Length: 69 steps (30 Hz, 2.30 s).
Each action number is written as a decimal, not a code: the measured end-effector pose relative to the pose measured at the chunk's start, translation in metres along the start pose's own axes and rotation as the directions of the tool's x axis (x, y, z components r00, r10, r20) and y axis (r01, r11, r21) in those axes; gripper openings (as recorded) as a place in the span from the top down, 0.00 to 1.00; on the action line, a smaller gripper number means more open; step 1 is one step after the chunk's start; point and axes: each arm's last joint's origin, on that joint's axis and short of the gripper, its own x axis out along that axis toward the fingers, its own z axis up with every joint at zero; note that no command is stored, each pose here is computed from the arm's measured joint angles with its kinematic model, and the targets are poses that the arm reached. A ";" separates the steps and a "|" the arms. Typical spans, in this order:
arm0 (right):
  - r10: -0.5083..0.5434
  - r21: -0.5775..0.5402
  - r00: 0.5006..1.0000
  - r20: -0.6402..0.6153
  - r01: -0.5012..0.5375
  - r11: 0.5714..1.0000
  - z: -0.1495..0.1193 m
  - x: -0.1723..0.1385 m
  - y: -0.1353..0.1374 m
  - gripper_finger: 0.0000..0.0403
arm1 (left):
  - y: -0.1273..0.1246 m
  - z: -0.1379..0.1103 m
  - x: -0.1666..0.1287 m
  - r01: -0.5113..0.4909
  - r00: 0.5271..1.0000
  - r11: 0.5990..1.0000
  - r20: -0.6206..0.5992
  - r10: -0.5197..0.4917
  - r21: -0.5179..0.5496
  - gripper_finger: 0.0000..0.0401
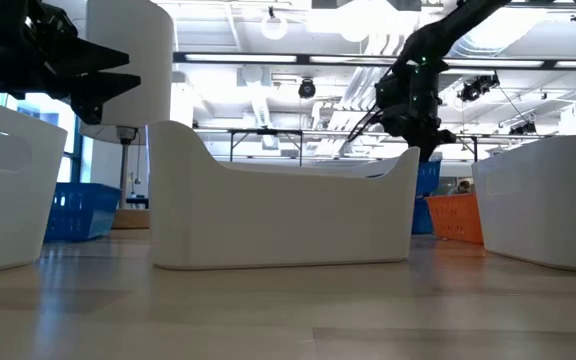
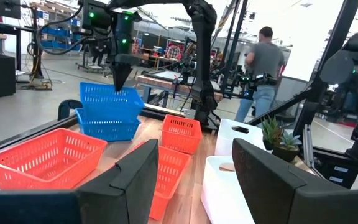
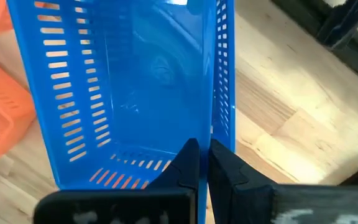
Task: Stack baskets by color
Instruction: Stack the bottom blue bin on top of the other right blue bin, then stack the bottom left orange bin on top of the other top orange bin
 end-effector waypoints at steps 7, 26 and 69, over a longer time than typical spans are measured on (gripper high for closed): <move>0.000 0.000 1.000 0.006 0.000 1.000 -0.001 0.016 -0.004 1.00 | 0.000 0.000 0.000 0.000 1.000 1.000 0.000 0.000 0.000 0.51; -0.003 0.003 1.000 -0.020 0.003 1.000 -0.007 0.032 -0.011 0.84 | 0.000 0.000 0.000 0.000 1.000 1.000 0.000 0.000 0.000 0.51; 0.071 -0.332 0.939 0.336 0.047 0.942 -0.060 -0.043 0.107 0.72 | -0.017 0.085 0.043 -0.148 0.860 0.954 -0.442 0.254 0.260 0.51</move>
